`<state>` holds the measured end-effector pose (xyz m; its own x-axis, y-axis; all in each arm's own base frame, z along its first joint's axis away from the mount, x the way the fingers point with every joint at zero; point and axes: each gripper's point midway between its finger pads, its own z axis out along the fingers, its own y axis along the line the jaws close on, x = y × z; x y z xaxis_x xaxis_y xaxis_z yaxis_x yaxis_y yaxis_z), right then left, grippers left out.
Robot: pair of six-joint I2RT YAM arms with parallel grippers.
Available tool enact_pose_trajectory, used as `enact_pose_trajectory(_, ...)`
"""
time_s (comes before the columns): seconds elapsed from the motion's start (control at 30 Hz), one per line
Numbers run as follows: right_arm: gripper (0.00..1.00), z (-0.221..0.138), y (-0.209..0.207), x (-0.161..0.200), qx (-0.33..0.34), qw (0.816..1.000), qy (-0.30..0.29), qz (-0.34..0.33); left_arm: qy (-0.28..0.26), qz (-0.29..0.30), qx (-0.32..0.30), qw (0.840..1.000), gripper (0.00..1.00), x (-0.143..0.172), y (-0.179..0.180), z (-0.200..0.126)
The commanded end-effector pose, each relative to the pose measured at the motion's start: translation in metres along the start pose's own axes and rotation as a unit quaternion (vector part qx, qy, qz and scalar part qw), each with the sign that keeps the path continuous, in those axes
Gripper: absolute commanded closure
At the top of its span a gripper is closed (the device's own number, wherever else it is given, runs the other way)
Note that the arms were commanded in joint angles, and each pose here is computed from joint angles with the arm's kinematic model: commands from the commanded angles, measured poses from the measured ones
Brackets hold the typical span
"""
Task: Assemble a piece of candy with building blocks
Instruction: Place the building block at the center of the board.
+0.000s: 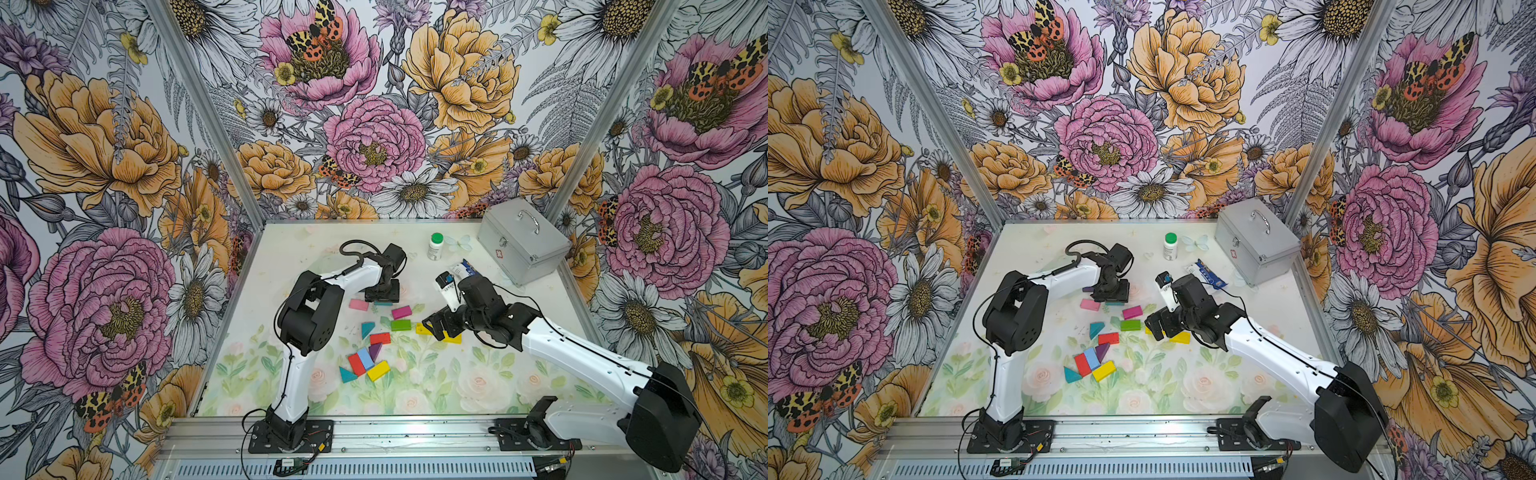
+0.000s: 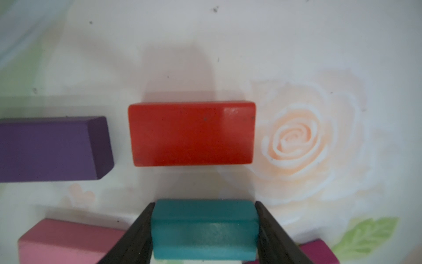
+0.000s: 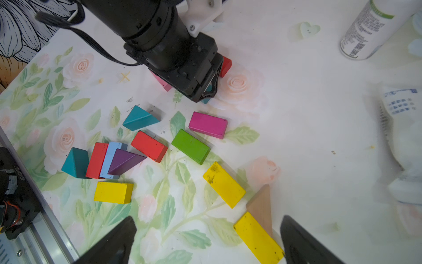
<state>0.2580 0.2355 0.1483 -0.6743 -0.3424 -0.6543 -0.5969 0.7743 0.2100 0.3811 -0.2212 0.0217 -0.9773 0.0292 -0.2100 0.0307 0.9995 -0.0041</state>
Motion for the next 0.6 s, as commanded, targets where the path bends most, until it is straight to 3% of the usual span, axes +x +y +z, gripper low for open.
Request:
enact_pose_trajectory(0.0,0.0,-0.009,0.0,-0.01,0.001,1.0,-0.018,0.004,-0.004,0.003,-0.005,1.0,0.33,-0.006,0.002,0.004)
enact_pose_trajectory(0.13,0.0,-0.01,0.0,-0.01,0.002,1.0,-0.018,0.004,-0.026,0.003,0.008,1.0,0.23,-0.012,-0.002,-0.018)
enact_pose_trajectory(0.3,0.0,-0.01,0.0,-0.009,-0.001,1.0,-0.016,0.008,-0.072,0.014,0.032,0.997,0.21,-0.014,-0.007,-0.067)
enact_pose_trajectory(0.43,0.0,-0.01,0.0,-0.004,0.0,1.0,-0.008,0.016,-0.069,0.031,0.054,0.996,0.18,0.015,0.001,-0.091)
enact_pose_trajectory(0.57,0.01,-0.009,0.001,0.004,-0.003,0.999,-0.002,0.032,-0.048,0.033,0.055,0.997,0.18,0.059,0.024,-0.093)
